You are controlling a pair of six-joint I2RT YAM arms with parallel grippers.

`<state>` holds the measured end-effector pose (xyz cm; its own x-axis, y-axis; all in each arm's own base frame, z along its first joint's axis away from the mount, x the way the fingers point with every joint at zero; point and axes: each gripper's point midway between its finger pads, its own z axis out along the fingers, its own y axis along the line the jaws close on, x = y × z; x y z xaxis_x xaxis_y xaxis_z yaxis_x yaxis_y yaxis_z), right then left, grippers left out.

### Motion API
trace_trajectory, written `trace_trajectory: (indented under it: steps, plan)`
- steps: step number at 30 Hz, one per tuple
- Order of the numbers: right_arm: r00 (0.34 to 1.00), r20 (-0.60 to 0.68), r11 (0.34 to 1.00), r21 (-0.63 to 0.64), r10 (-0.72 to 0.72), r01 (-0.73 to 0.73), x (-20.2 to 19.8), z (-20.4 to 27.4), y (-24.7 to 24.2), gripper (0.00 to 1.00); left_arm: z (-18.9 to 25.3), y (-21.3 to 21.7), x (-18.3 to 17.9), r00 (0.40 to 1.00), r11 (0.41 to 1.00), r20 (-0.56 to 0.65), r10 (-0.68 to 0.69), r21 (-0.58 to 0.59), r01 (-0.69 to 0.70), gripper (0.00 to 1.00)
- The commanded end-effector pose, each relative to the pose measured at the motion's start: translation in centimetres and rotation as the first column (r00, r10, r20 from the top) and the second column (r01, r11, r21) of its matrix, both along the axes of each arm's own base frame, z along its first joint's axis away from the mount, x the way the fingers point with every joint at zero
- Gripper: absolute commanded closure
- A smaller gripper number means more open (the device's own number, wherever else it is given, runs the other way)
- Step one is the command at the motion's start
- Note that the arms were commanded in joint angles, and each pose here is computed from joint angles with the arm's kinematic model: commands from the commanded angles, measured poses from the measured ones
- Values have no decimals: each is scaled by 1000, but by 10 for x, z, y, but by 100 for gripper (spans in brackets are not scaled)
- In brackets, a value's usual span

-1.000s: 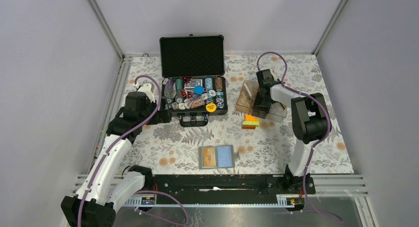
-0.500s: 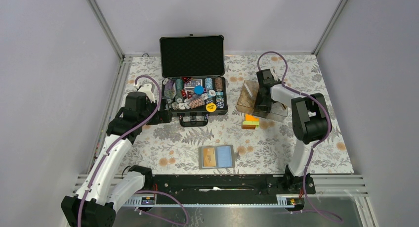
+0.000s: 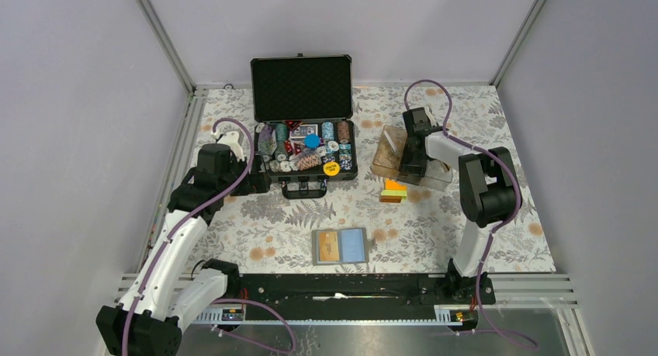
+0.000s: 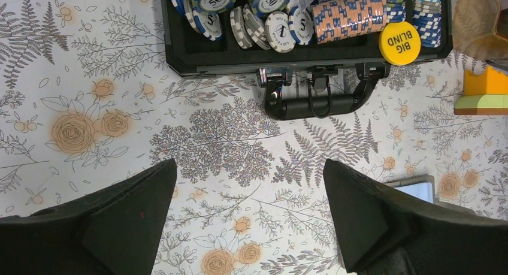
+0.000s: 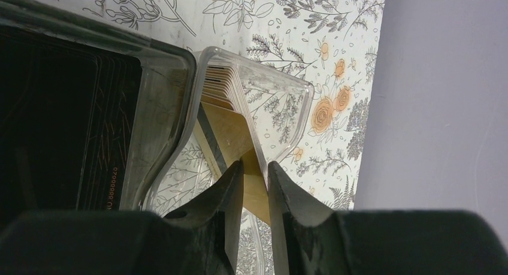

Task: Put the credit cards into the card holder
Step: Pick up the credit card from the storage box.

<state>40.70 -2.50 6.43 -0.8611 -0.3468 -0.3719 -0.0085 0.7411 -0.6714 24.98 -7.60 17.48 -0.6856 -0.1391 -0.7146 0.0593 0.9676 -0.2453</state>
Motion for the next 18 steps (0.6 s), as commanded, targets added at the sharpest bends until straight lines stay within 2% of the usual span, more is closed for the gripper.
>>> trace_trajectory:
  steps: [1, 10, 18]
  plan:
    - [996, 89, 1000, -15, -19, 21, 6, 41, 1, 73, 8, -2, 8, 999, 1000, 44, -13, -11, 14, 1]
    - [997, 78, 999, 33, -15, 13, 2, 47, 9, 84, 8, -5, 8, 999, 1000, 42, -22, -18, 23, 1]
    - [996, 92, 973, 228, 7, -28, -7, 65, 35, 92, 9, -7, 7, 998, 999, 47, -33, -27, 34, 1]
